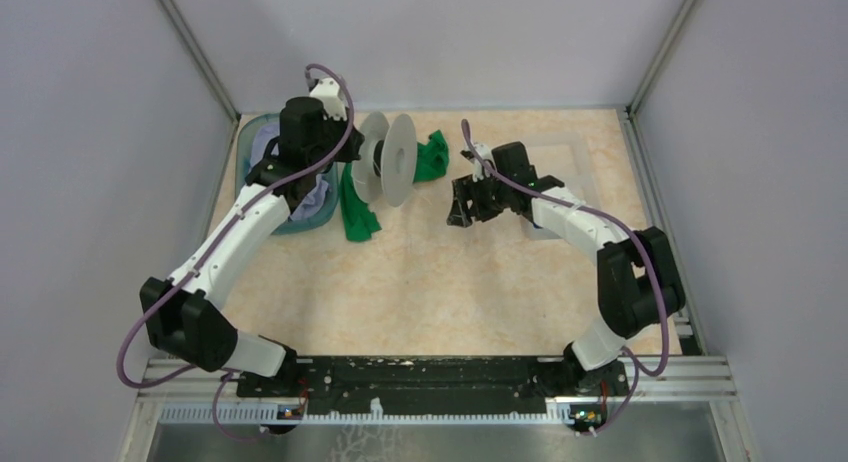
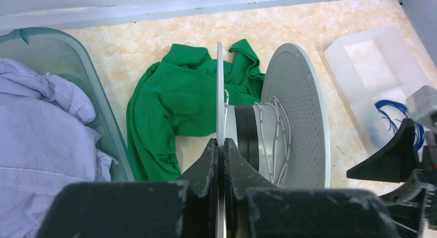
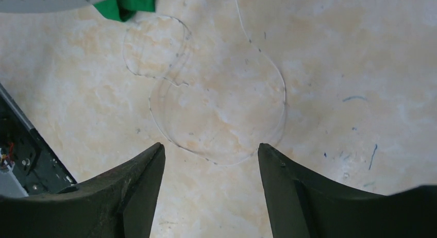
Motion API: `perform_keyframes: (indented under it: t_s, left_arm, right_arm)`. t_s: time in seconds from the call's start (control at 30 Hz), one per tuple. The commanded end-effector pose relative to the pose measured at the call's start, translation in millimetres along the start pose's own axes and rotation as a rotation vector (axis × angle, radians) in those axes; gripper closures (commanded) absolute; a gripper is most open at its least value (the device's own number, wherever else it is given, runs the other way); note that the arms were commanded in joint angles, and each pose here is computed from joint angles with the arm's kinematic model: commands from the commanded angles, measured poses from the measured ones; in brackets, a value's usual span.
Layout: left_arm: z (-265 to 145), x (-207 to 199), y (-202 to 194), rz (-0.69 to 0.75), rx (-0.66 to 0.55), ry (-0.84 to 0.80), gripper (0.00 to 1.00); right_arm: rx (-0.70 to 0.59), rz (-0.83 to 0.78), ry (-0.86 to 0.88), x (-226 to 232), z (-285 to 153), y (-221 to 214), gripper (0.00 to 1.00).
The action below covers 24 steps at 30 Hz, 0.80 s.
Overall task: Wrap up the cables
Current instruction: Wrap the cable around the cable reel.
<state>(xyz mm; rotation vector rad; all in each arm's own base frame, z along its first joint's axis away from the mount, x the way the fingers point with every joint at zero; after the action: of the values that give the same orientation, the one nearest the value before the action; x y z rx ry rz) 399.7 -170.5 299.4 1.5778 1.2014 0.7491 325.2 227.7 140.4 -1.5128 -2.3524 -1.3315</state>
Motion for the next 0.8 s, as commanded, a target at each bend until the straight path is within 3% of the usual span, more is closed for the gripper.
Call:
perform_keyframes:
  t_s: [0.0, 0.17, 0.53, 0.77]
  left_arm:
    - [-4, -5, 32, -0.044, -0.084, -0.015, 1.00]
    - [-4, -5, 30, -0.042, -0.087, -0.013, 1.00]
    - [-5, -5, 30, -0.042, -0.093, -0.014, 1.00]
    - [-7, -6, 32, -0.016, -0.114, -0.046, 1.00]
  right_arm:
    - [-0.003, 0.028, -0.089, -9, -1, -8, 0.33]
    - [0.024, 0.047, -0.189, -31, 14, -20, 0.33]
    - [0.111, 0.051, -0.260, -50, 48, -49, 0.46]
    - [0.128, -0.005, -0.296, -51, 56, -63, 0.65]
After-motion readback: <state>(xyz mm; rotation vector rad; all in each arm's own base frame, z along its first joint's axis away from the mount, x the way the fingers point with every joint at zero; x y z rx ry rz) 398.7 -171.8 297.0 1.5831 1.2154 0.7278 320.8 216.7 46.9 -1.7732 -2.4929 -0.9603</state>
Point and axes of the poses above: each gripper's point midway between its finger pads, its own z axis out along the fingers, its own x axis along the line the jaws close on, y = z × x, the point moved 2 cm from there along -z, back along the fingers, and after that the axes turned 6 degrees about z, right-handed, at the moved point
